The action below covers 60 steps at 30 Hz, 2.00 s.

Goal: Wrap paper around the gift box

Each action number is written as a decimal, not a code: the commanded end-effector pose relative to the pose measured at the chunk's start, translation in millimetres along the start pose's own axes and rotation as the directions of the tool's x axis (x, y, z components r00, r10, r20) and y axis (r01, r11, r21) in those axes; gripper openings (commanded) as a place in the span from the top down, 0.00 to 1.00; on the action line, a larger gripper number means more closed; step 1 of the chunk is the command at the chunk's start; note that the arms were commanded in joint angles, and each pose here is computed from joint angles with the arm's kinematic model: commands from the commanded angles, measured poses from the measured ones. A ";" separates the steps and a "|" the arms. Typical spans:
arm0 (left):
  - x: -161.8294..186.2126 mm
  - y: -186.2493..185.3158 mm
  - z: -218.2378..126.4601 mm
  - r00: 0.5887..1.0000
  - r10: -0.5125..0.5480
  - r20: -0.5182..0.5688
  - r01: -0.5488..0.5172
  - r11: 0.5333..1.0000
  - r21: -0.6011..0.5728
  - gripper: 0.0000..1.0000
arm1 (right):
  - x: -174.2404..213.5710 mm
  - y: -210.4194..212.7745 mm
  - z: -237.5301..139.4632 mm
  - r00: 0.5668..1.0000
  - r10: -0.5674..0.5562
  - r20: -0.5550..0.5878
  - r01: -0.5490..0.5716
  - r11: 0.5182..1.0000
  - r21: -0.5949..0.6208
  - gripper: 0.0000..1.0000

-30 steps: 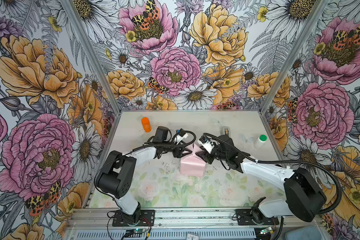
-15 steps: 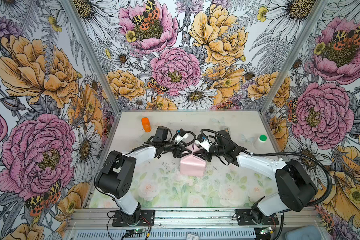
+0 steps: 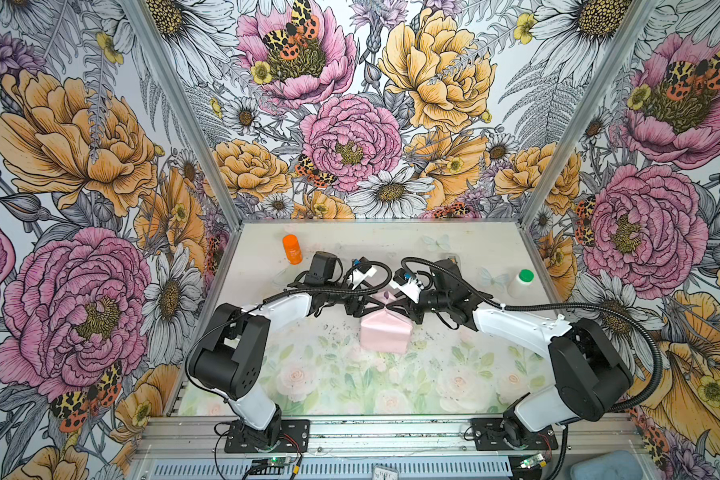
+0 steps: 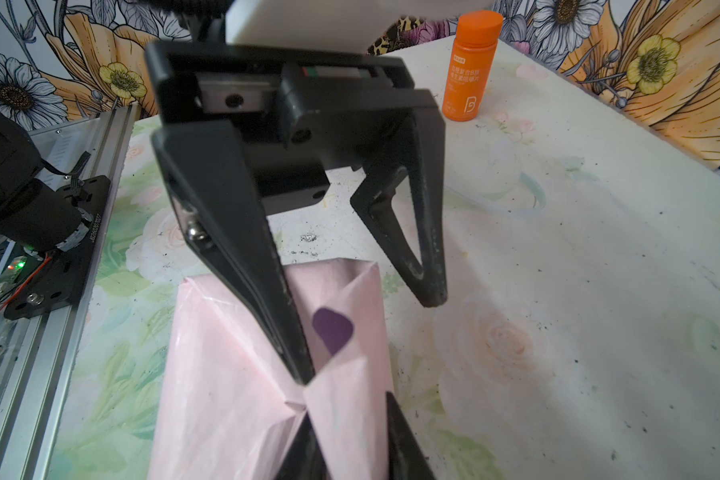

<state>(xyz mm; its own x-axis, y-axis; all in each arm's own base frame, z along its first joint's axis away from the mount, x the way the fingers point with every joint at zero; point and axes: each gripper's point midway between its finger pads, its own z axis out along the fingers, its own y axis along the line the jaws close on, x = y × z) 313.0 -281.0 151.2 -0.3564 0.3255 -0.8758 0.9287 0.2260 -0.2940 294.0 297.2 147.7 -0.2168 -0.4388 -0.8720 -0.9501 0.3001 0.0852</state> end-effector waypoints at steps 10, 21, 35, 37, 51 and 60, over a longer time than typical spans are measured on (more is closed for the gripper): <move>-44.9 -23.6 -1.0 0.992 0.102 0.078 -0.108 0.992 0.067 0.28 | -0.3 -1.9 2.8 1.000 -0.012 -0.007 0.012 1.000 -0.017 0.78; -40.8 -8.8 10.4 0.995 0.088 0.047 -0.089 0.996 0.017 0.33 | -2.2 0.6 1.4 1.000 -0.012 0.001 0.012 1.000 -0.027 0.78; -34.7 -2.1 17.7 0.996 0.089 0.029 -0.089 0.996 0.011 0.43 | -8.3 3.4 -0.6 1.000 -0.011 0.017 0.011 0.999 -0.039 0.76; -33.6 -1.4 18.9 0.996 0.087 0.028 -0.087 0.996 0.016 0.44 | -9.1 3.3 -1.0 1.000 -0.012 0.019 0.013 0.999 -0.039 0.76; -28.8 -1.9 22.4 0.996 0.090 0.006 -0.090 0.995 0.035 0.52 | -11.9 3.2 -2.9 1.000 -0.014 0.023 0.014 0.999 -0.032 0.75; -30.9 -6.4 21.0 0.994 0.105 0.013 -0.106 0.993 0.047 0.52 | -11.4 2.6 -3.5 1.000 -0.013 0.021 0.014 1.000 -0.025 0.75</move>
<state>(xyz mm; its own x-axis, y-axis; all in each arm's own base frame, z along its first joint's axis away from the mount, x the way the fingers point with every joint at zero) 321.3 -307.9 161.2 -0.3090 0.3409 -0.8879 0.9485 0.1787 -0.2615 292.6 297.8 148.7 -0.2136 -0.4357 -0.8744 -0.9550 0.2818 0.0929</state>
